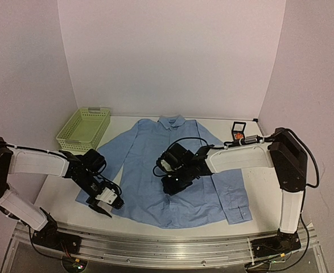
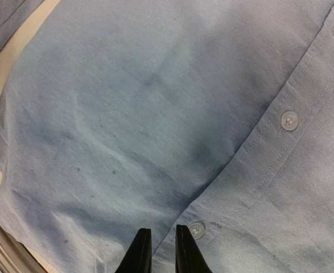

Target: Pin the brooch onto the clothing

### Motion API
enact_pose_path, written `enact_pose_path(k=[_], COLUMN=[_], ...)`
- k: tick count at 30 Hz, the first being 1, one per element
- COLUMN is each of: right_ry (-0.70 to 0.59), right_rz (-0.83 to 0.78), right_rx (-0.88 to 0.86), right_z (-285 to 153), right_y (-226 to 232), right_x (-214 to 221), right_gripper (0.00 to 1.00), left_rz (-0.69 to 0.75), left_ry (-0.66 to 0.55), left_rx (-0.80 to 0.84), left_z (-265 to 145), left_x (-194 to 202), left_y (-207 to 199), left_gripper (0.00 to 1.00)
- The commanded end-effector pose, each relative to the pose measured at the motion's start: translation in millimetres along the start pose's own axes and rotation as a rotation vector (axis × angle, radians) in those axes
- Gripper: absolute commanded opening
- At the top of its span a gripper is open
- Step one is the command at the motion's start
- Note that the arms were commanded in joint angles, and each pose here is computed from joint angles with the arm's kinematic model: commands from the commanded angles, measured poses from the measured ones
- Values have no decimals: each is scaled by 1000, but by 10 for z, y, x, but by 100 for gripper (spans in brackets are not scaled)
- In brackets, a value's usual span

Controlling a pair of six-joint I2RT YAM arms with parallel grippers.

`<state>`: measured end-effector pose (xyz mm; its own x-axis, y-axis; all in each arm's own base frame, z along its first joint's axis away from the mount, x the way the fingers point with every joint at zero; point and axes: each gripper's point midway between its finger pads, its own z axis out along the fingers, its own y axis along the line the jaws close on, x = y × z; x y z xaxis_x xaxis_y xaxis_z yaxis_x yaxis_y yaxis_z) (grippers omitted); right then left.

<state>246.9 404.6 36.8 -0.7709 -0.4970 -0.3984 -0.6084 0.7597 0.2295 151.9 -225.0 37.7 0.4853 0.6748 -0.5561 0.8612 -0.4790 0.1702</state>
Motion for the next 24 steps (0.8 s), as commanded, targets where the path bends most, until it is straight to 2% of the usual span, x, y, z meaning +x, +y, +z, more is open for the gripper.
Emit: enact_pose_path(k=[1, 7, 12, 20, 24], right_ry=[8, 40, 45, 67, 59], right_rz=[49, 88, 136, 154, 158], right_rx=[35, 56, 74, 81, 89], right_z=[98, 223, 240, 310, 285], right_y=[-113, -303, -488, -601, -646], right_x=[32, 161, 236, 306, 292], right_gripper=[14, 12, 12, 12, 12], left_rz=[10, 10, 23, -38, -39], left_ry=[43, 96, 130, 170, 134], left_rx=[-44, -33, -33, 27, 63], left_z=[136, 208, 210, 149, 113], left_x=[104, 246, 336, 392, 315], left_y=[102, 34, -122, -361, -493], left_gripper=[65, 39, 1, 0, 0])
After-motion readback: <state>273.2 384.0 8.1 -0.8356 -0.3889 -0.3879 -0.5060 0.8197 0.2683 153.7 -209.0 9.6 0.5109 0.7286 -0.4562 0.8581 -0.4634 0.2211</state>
